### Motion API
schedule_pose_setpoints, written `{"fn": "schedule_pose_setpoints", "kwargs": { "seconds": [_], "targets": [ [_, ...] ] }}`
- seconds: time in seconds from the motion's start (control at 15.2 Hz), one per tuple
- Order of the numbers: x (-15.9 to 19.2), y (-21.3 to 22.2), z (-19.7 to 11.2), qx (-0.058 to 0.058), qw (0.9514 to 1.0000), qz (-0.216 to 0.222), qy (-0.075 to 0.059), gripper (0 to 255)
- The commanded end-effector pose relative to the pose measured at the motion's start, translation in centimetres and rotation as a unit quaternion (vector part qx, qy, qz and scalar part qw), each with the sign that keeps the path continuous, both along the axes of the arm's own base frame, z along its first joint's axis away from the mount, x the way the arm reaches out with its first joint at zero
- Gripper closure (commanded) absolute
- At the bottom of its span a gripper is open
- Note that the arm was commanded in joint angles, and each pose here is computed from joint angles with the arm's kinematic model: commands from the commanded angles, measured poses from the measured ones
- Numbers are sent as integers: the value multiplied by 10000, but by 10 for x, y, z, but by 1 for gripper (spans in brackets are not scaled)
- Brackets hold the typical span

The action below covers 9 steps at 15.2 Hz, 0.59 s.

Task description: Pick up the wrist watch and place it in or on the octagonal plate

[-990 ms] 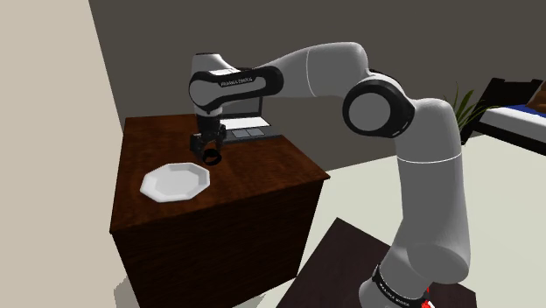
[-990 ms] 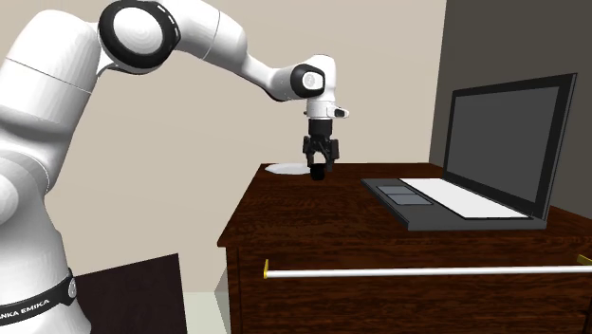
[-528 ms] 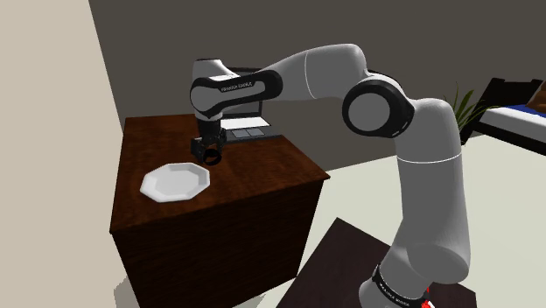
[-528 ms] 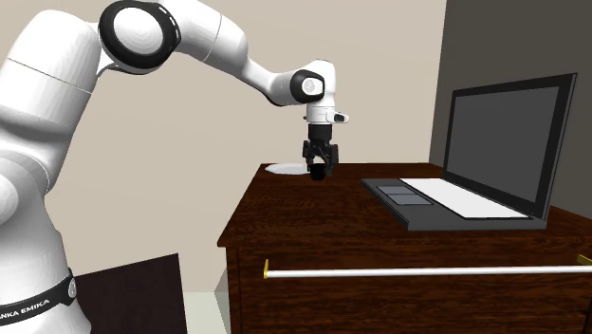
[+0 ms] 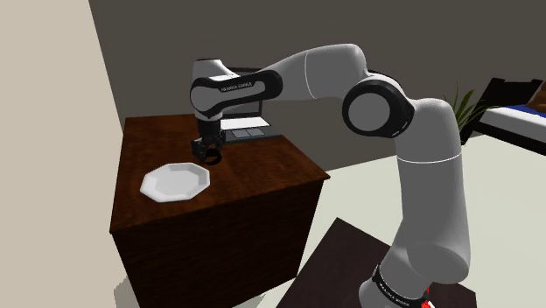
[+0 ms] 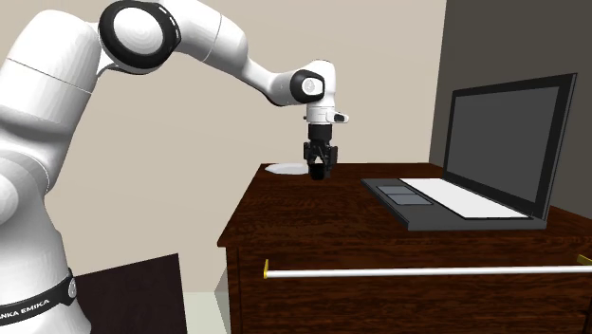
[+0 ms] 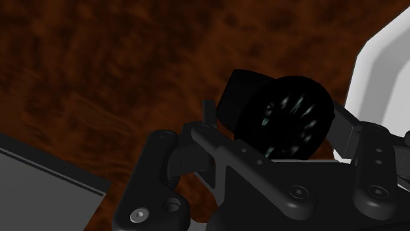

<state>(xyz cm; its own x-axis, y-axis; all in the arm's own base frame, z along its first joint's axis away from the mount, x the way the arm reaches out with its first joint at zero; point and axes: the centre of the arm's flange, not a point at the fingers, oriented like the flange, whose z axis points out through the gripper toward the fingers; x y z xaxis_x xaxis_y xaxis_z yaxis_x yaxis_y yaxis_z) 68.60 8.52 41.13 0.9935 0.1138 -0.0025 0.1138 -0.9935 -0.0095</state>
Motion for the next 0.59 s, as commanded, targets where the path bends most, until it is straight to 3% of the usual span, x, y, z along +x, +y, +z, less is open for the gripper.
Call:
{"fn": "schedule_pose_setpoints", "kwargs": {
  "seconds": [0.0, 0.2, 0.53],
  "targets": [
    [0, 0, 0, 0, 10000, 0, 0, 255],
    [0, 0, 0, 0, 10000, 0, -1, 255],
    [0, 0, 26, 0, 10000, 0, -1, 255]
  ]
}}
